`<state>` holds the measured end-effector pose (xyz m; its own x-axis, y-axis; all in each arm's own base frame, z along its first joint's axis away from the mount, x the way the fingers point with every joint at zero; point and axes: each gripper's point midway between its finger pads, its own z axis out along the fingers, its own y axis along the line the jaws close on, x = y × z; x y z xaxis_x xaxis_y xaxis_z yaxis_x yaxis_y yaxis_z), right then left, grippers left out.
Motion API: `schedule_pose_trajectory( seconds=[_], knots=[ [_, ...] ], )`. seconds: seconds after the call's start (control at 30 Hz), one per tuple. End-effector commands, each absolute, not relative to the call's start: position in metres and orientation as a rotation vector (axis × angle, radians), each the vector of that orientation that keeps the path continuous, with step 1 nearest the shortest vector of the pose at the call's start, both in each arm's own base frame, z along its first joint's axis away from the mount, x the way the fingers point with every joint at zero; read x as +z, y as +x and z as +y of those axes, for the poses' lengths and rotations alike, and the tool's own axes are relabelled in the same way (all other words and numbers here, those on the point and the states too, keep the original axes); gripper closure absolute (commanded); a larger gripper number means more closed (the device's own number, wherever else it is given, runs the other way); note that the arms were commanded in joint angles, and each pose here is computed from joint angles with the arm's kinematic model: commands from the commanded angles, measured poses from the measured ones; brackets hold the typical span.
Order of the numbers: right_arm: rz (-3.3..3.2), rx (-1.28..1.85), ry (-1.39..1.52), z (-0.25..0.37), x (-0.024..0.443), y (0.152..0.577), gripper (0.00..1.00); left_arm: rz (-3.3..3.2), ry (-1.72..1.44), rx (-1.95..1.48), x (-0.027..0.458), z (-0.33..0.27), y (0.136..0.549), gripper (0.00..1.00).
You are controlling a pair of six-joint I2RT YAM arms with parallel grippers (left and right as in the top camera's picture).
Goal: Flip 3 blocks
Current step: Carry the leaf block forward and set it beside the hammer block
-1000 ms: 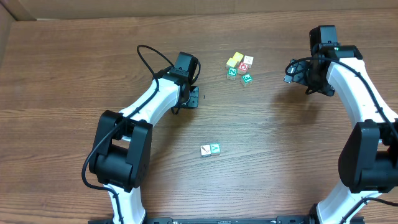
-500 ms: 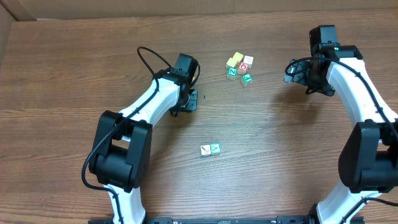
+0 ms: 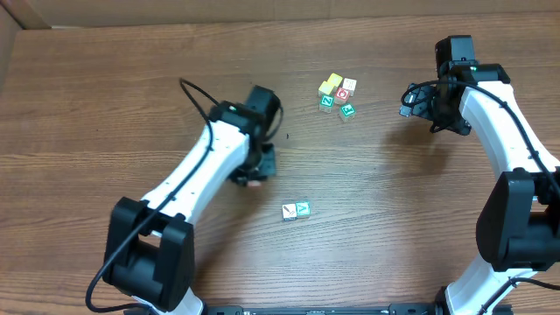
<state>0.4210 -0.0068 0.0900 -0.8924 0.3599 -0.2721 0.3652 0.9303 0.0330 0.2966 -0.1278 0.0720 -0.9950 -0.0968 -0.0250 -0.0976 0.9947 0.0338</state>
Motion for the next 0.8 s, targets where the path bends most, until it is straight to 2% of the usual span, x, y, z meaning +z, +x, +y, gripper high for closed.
schedule_pose_trajectory(
  seconds=[0.0,0.3,0.47,0.67,0.77],
  knots=[
    [2.763,-0.028,0.526,-0.009,0.109,0.426,0.00,3.148,-0.211,0.083,0.057,-0.141,0.271,0.80],
    [2.763,-0.029,0.526,-0.009,0.109,0.426,0.00,3.193,-0.206,0.115,0.035,-0.151,0.242,0.72],
    [2.763,-0.029,0.526,-0.009,0.109,0.427,0.00,3.199,-0.223,0.075,0.016,-0.152,0.235,0.71],
    [2.763,-0.029,0.526,-0.009,0.109,0.426,0.00,3.192,-0.217,0.027,0.023,-0.154,0.244,0.71],
    [2.763,-0.029,0.526,-0.009,0.109,0.426,0.00,3.168,-0.235,0.003,0.036,-0.156,0.254,0.67]
  ],
)
